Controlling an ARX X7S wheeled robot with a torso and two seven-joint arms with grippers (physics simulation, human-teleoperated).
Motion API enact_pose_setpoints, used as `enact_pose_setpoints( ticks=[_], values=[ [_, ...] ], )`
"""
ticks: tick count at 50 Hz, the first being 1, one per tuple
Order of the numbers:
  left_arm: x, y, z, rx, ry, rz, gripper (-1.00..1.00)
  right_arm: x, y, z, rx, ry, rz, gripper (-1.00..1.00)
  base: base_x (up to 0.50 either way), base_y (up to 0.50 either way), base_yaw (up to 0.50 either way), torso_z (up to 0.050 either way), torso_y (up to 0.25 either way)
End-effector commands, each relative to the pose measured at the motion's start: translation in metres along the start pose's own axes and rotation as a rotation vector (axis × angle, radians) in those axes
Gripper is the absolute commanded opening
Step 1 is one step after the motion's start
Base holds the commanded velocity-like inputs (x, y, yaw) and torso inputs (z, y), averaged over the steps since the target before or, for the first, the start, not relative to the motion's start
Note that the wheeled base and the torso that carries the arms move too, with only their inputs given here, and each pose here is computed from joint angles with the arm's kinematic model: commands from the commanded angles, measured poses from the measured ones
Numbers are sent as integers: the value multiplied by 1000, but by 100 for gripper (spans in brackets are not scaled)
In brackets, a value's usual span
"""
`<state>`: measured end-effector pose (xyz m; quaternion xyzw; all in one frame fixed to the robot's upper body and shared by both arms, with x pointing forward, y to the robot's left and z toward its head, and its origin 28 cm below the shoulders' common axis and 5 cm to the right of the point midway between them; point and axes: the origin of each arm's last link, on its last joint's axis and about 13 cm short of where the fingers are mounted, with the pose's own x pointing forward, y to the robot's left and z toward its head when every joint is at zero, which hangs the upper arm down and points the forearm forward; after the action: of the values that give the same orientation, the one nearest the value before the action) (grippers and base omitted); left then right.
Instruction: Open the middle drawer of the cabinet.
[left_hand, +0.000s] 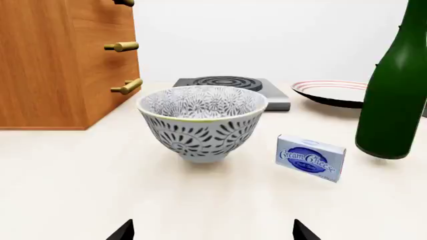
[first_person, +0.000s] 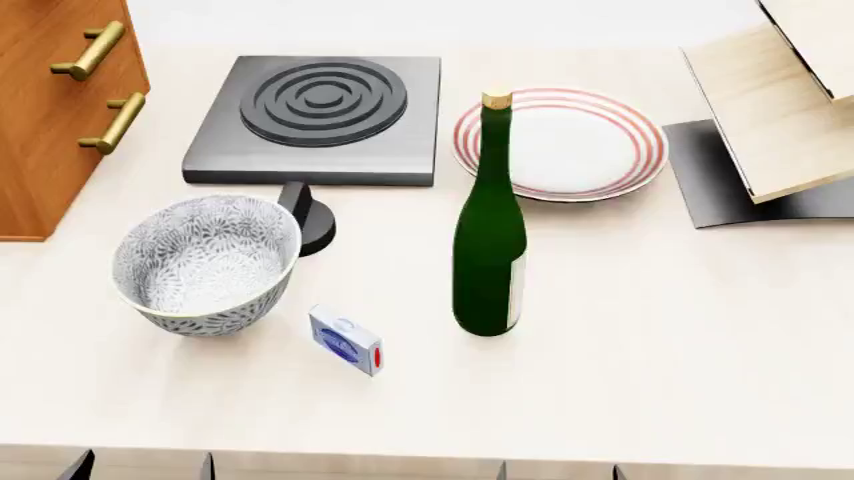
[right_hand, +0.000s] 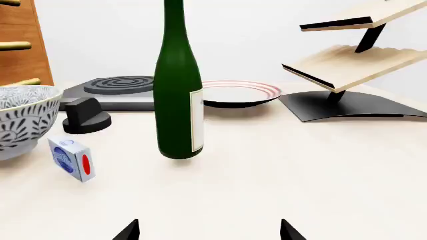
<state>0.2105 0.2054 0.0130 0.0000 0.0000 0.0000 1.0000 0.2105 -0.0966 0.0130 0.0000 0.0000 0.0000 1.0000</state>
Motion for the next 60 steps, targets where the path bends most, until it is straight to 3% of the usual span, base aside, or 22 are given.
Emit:
enact_pose_setpoints(
  ticks=[1,15,19,20,31,32,34,35,46,60],
  values=[
    [-1,0,0,0,-1,-5,100,0,-1,1,21,-22,-4,100,0,0,0,0,0],
    [-2,1,1,-7,-1,-8,100,-1,-2,2,20,-22,-16,100,0,0,0,0,0],
    [0,2,1,-32,6,5,100,-1,-2,4,20,-34,-13,100,0,0,0,0,0],
    [-3,2,3,-82,2,-37,100,-1,-2,4,23,-37,-13,100,0,0,0,0,0],
    [1,4,8,-87,-2,22,100,-1,-4,13,16,-76,-35,100,0,0,0,0,0],
    [6,8,31,-64,-54,31,100,1,-2,22,20,-61,-35,100,0,0,0,0,0],
    [6,8,32,-64,-54,31,100,1,-2,22,20,-61,-35,100,0,0,0,0,0],
    [15,21,59,-39,-94,56,100,0,-2,36,18,-48,-22,100,0,0,0,0,0],
    [8,34,123,-30,-155,77,100,-4,-16,125,-28,-97,-53,100,0,0,0,0,0],
    [-2,42,170,-4,-246,73,100,-19,-20,189,-77,-191,-88,100,0,0,0,0,0]
  ],
)
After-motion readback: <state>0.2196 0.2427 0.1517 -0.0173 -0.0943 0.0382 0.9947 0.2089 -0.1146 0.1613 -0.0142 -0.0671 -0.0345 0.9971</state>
